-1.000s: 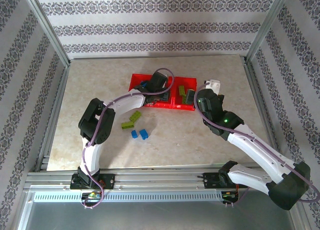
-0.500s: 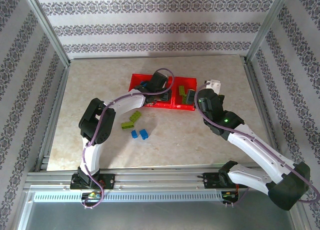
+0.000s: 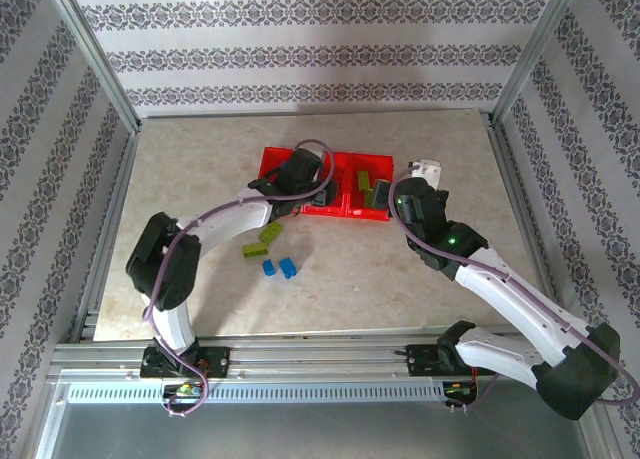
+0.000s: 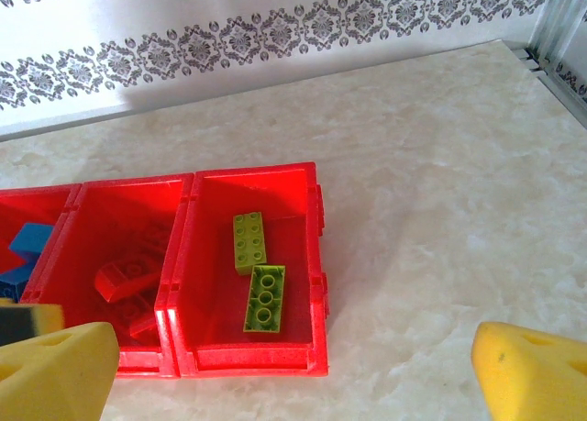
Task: Sort the legos into containers by color
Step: Pick up the lego from the center of the table, then place the lego in the container, then pick up the lego from the middle-left of the table.
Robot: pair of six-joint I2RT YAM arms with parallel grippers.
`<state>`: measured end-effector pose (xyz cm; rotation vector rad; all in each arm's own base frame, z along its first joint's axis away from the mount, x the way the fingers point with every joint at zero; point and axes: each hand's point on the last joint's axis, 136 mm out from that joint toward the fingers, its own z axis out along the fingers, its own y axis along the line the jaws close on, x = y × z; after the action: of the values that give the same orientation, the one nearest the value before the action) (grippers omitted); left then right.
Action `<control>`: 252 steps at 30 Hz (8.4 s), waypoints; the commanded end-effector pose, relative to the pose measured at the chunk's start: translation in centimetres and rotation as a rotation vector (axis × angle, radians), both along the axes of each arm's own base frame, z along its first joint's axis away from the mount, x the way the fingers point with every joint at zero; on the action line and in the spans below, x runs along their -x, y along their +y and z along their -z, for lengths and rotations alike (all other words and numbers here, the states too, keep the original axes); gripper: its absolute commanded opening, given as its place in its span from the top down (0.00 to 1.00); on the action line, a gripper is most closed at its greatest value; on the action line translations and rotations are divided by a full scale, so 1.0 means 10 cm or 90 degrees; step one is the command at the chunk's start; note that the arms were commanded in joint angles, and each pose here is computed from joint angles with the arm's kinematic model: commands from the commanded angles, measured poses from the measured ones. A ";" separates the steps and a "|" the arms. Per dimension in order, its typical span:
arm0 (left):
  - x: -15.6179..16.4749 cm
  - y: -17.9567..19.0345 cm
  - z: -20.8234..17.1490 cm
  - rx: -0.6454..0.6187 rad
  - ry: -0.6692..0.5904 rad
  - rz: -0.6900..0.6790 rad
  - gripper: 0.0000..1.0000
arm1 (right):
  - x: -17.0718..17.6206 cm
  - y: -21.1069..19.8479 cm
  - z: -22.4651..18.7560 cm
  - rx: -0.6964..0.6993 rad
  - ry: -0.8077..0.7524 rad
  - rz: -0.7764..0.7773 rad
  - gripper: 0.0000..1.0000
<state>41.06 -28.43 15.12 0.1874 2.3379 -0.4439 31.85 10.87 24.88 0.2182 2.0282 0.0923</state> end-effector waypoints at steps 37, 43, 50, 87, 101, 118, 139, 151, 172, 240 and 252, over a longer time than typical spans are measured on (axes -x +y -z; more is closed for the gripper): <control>1.54 1.26 0.95 -0.064 0.175 -0.222 0.15 | -0.08 0.07 0.20 -0.016 0.043 -0.001 0.02; 1.61 1.34 1.05 -0.082 0.190 -0.235 0.28 | -0.08 0.05 0.22 -0.016 0.046 0.003 0.02; 1.63 1.32 1.17 -0.086 0.208 -0.230 0.33 | -0.10 0.07 0.24 -0.019 0.050 0.001 0.02; 1.44 1.44 0.64 -0.149 0.120 -0.221 0.76 | -0.09 0.04 0.27 -0.022 0.056 0.005 0.02; 0.26 1.32 -0.22 -0.163 -0.075 -0.204 0.76 | -0.06 0.07 0.30 -0.035 0.074 0.000 0.02; -0.66 1.31 0.00 -0.194 -0.020 -0.206 0.76 | 0.04 -0.03 0.24 -0.035 0.068 0.011 0.02; -0.83 1.32 0.45 -0.207 0.049 -0.222 0.65 | -0.02 0.02 0.26 -0.028 0.077 0.005 0.02; -0.72 1.28 0.25 -0.163 0.037 -0.216 0.57 | -0.02 0.02 0.27 -0.026 0.079 0.004 0.02; 0.16 1.20 -0.11 -0.024 0.007 -0.177 0.26 | -0.04 0.05 0.31 -0.033 0.086 0.003 0.02; 1.67 0.94 1.33 -0.218 0.245 -0.153 0.66 | -0.11 0.11 0.41 -0.038 0.107 -0.005 0.02; 1.40 0.94 0.85 -0.228 0.141 -0.144 0.71 | -0.13 0.13 0.44 -0.039 0.110 -0.007 0.02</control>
<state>25.58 -18.99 3.25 -0.0171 2.7117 0.0351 32.58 12.24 19.46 0.2256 2.2311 0.1215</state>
